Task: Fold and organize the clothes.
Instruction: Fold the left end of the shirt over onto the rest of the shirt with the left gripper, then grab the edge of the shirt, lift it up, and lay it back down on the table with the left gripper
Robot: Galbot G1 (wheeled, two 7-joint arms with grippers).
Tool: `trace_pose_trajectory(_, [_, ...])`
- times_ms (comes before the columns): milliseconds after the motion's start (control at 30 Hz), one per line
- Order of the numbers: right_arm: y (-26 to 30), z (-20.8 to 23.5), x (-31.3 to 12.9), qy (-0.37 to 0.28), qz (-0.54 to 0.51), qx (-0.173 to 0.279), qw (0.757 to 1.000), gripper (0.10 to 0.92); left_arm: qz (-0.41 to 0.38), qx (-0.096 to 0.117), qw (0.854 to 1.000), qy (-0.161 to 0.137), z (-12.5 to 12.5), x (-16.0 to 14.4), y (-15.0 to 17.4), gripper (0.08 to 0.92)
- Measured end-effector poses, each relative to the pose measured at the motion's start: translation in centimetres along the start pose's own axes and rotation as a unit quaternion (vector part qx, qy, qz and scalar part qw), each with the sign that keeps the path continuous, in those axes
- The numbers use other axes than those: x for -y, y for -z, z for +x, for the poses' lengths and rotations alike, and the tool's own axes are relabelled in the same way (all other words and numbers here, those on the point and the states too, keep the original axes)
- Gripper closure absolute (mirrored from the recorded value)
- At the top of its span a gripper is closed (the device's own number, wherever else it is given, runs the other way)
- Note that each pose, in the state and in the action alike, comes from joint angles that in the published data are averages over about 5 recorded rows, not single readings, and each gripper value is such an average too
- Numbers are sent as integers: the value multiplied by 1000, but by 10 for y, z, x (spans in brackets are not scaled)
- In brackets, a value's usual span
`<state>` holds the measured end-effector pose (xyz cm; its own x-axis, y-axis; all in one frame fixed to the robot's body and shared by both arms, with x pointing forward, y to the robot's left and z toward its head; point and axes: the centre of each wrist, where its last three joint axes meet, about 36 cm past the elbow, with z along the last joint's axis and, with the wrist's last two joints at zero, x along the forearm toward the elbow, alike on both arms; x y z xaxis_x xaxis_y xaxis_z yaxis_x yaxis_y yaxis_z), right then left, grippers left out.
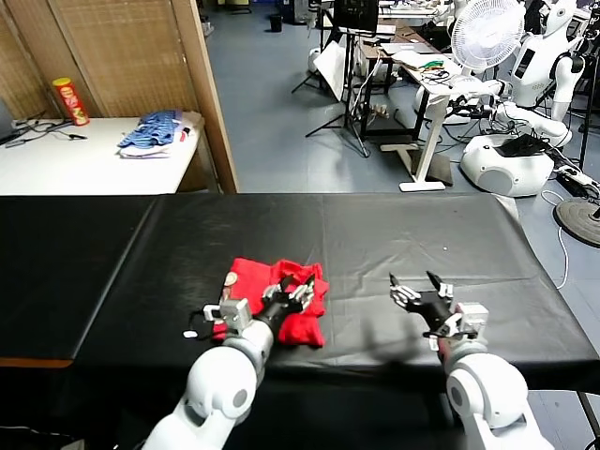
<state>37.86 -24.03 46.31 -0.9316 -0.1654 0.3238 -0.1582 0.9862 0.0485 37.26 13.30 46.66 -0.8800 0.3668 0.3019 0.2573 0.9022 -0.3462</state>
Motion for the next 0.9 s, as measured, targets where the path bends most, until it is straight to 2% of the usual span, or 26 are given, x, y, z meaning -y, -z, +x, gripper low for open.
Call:
trace_pose_trajectory(67, [-2,-11,-13,23,7,-1,1000,224,-13,14,1000,10,5,-6,2,260])
trace_pose_trajectory(133, [-3,-22,-28,49,16,-1,999,224,-34,26,999,28,10,-17,3,217])
trace_pose_trajectory(267, [-3,-45,-62,98,39,1,994,224,-65,32,994,79,20,-49,1,202])
trace_pose_trajectory(433, [-13,-68,-95,121,86,-10,989,224,-71,22,990,122,30,-83,-3,201])
trace_pose_trajectory(700, [-45,-84,-108,63,199,-3,978,224,-36,17,990,138,34,-111,-6,201])
trace_pose_trajectory(900, [-43,-82,-110,52,155,32,986,224,21,20,992,124,33,-126,-9,201])
